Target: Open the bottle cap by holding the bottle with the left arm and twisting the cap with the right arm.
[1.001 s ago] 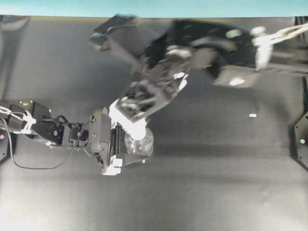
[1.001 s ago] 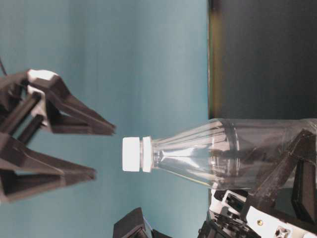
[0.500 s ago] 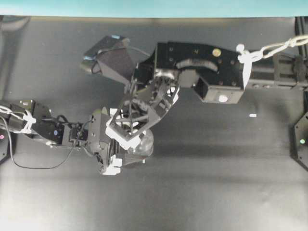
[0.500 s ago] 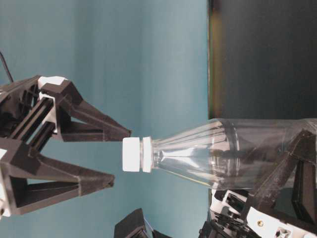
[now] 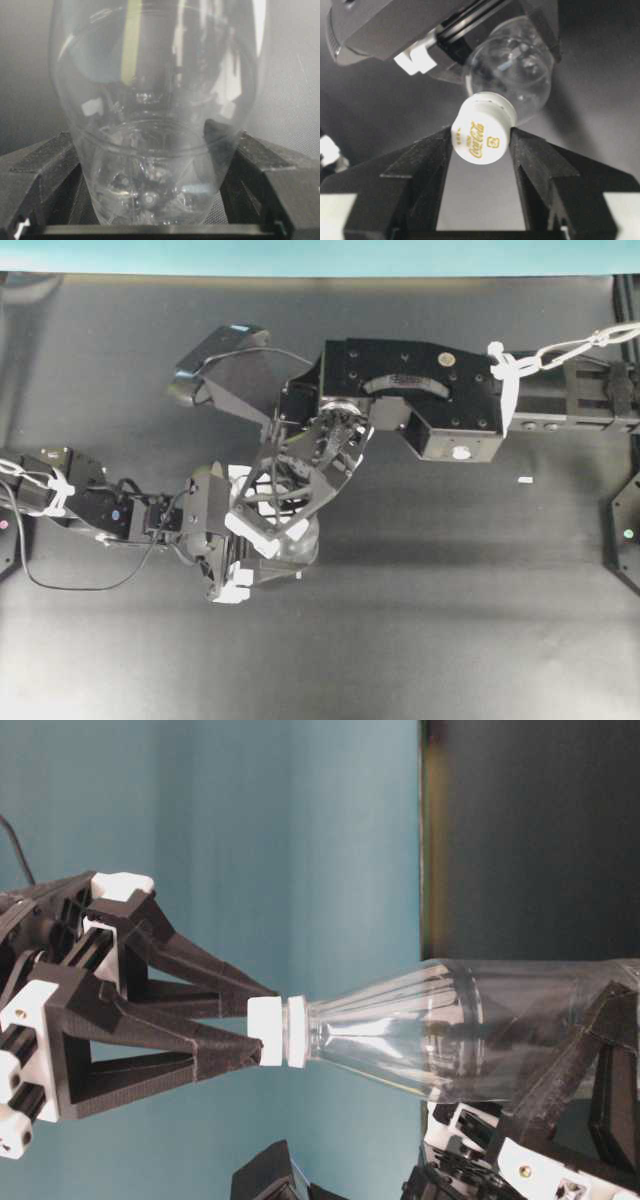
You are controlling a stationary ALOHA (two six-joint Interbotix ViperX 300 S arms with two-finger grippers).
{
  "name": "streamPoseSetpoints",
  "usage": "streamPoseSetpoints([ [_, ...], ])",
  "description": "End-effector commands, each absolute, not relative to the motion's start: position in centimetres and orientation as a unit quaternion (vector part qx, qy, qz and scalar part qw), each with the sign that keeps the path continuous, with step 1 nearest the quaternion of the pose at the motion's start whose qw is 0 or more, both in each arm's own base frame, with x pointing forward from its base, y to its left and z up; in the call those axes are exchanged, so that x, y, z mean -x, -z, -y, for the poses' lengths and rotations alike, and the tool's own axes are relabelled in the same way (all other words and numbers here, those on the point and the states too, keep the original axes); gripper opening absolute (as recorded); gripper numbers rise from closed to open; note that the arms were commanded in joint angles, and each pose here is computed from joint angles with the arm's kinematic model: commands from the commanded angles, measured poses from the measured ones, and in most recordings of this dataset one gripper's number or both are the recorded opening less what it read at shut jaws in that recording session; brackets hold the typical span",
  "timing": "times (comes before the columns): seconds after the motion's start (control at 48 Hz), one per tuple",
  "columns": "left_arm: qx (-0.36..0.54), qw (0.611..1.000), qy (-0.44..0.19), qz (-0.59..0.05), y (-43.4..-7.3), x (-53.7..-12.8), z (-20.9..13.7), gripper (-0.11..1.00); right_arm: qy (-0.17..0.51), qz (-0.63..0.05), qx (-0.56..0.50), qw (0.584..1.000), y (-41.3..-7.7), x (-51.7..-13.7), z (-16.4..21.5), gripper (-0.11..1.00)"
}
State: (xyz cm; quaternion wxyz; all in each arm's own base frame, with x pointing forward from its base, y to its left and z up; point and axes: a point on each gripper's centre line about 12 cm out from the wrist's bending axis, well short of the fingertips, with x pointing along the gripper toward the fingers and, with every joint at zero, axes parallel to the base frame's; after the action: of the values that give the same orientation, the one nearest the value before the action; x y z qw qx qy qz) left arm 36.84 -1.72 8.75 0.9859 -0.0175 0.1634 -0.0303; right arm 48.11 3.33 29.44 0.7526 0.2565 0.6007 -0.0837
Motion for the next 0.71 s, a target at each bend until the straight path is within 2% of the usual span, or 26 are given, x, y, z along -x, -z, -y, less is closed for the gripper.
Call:
streamPoseSetpoints([
  [0.0,0.017,0.987,0.029,-0.158,-8.99,-37.06,1.53,0.82,0.054,-0.603,-0.222,0.764,-29.61,-48.17,-3.64,0.36],
  [0.208,0.017,0.987,0.027,-0.159,-8.95,-37.01,1.41,0.82,-0.044,-0.613,-0.097,0.783,-29.75,-47.92,-3.54,0.36],
  [0.542,0.018,0.985,0.023,-0.169,-8.82,-37.16,1.18,0.82,-0.198,-0.592,0.101,0.775,-29.75,-47.7,-3.52,0.36],
  [0.688,0.018,0.985,0.023,-0.169,-8.76,-37.15,1.18,0.82,-0.214,-0.585,0.126,0.772,-29.69,-47.78,-3.49,0.36],
])
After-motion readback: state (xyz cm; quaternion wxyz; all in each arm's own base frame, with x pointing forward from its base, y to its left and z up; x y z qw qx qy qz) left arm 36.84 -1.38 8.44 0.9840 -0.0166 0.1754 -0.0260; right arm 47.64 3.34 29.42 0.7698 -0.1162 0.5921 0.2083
